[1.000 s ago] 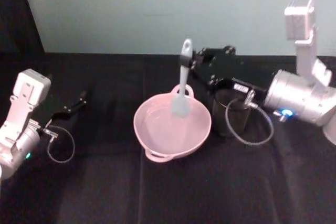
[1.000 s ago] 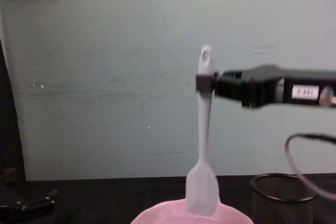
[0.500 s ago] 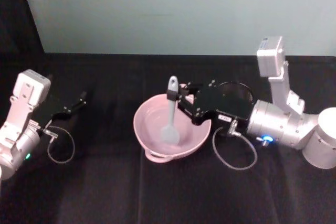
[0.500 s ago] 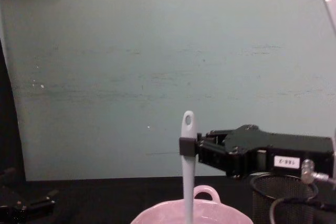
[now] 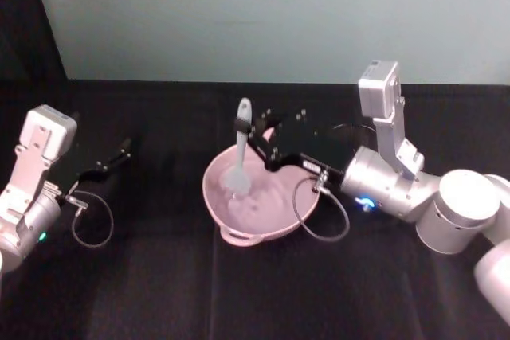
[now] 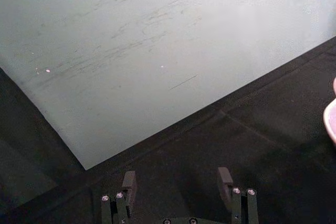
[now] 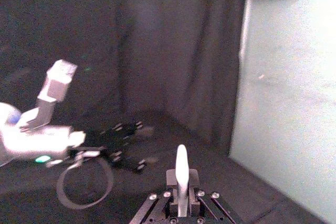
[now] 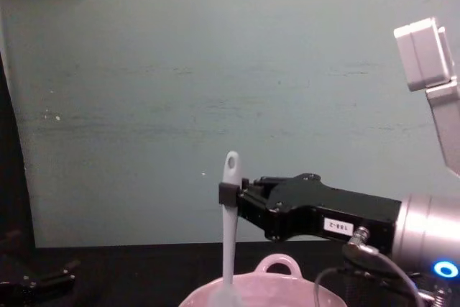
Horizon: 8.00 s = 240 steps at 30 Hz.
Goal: Use the one hand to pick up the spoon and stir the clear water in the bowl.
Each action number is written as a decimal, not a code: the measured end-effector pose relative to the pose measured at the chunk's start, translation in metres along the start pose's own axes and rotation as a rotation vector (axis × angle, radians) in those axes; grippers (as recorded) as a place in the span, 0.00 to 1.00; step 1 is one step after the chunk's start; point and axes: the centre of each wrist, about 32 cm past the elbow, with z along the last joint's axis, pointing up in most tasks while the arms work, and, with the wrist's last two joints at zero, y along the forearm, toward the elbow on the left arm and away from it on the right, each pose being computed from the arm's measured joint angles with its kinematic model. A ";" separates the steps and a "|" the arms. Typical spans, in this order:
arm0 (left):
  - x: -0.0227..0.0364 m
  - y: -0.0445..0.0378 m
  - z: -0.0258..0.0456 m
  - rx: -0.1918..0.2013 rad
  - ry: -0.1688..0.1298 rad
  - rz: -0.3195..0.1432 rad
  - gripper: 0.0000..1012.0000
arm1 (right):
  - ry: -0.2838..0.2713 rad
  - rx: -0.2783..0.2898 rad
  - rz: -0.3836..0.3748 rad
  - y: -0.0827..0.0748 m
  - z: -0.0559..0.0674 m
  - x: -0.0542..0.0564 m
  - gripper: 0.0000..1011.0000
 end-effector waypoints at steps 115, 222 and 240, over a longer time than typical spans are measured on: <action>0.0000 0.0000 0.0000 0.000 0.000 0.000 1.00 | -0.009 0.038 -0.167 -0.001 -0.006 -0.003 0.11; 0.0000 0.0000 0.0000 0.000 0.000 0.000 1.00 | -0.115 -0.008 -0.299 -0.017 0.003 -0.017 0.11; 0.0000 0.0000 0.0000 0.000 0.000 0.000 1.00 | 0.043 -0.028 -0.113 -0.043 0.015 -0.047 0.11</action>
